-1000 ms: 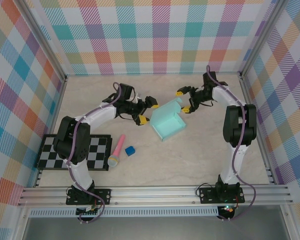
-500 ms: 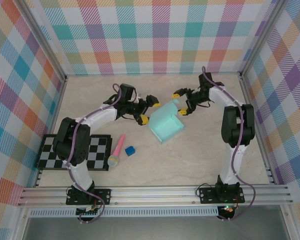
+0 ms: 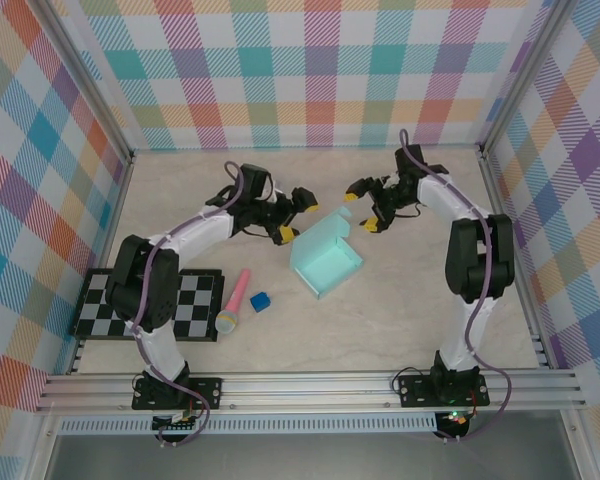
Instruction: Fold the paper box
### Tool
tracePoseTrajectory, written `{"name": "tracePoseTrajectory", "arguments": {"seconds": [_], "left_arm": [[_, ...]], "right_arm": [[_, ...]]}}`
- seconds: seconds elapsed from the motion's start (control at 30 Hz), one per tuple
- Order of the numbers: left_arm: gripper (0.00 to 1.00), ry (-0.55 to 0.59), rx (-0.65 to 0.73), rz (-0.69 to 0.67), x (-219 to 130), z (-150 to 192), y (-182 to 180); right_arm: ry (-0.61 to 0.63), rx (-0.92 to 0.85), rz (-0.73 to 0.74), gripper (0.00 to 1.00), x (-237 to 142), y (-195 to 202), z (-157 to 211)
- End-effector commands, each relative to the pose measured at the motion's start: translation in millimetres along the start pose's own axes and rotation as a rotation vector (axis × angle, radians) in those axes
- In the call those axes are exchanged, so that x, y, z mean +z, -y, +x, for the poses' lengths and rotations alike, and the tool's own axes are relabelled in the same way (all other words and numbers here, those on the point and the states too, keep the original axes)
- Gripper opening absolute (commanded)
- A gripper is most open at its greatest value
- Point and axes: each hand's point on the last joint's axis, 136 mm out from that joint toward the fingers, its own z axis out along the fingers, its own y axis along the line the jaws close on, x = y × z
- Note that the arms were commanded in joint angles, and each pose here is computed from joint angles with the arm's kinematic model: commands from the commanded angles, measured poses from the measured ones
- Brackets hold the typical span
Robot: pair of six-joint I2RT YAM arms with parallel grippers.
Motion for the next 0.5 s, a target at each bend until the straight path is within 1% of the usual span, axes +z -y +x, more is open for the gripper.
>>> {"name": "tracePoseTrajectory", "arguments": {"seconds": [0.0, 0.07, 0.1, 0.17, 0.2, 0.27, 0.33, 0.37, 0.47], "left_arm": [[1.0, 0.096, 0.408, 0.003, -42.2, -2.9, 38.4], [1.0, 0.122, 0.567, -0.051, -54.0, 7.9, 43.3], [1.0, 0.105, 0.653, -0.038, -56.5, 17.1, 49.5], [1.0, 0.04, 0.78, -0.024, -57.5, 36.4, 56.4], [1.0, -0.001, 0.843, -0.048, -56.2, 46.3, 55.1], [1.0, -0.065, 0.942, -0.14, -50.3, 58.5, 46.7], [0.99, -0.121, 1.001, -0.235, -41.9, 64.3, 34.4], [0.96, -0.129, 1.016, -0.282, -39.3, 62.8, 28.9], [0.79, -0.11, 1.062, -0.472, -34.8, 49.5, 9.3]], "right_arm": [[0.152, -0.302, 0.028, 0.83, -39.6, -24.4, -4.4], [0.179, -0.33, 0.068, 0.83, -46.7, -22.0, -8.1], [0.181, -0.34, 0.073, 0.83, -49.9, -21.8, -9.1], [0.176, -0.35, 0.065, 0.83, -52.8, -21.8, -10.3], [0.174, -0.354, 0.063, 0.83, -53.6, -20.9, -10.9], [0.176, -0.361, 0.069, 0.83, -56.6, -19.2, -12.3], [0.178, -0.366, 0.08, 0.83, -58.2, -16.5, -12.7], [0.176, -0.365, 0.083, 0.83, -58.5, -14.9, -13.2], [0.18, -0.383, 0.076, 0.83, -61.2, -16.4, -10.7]]}}
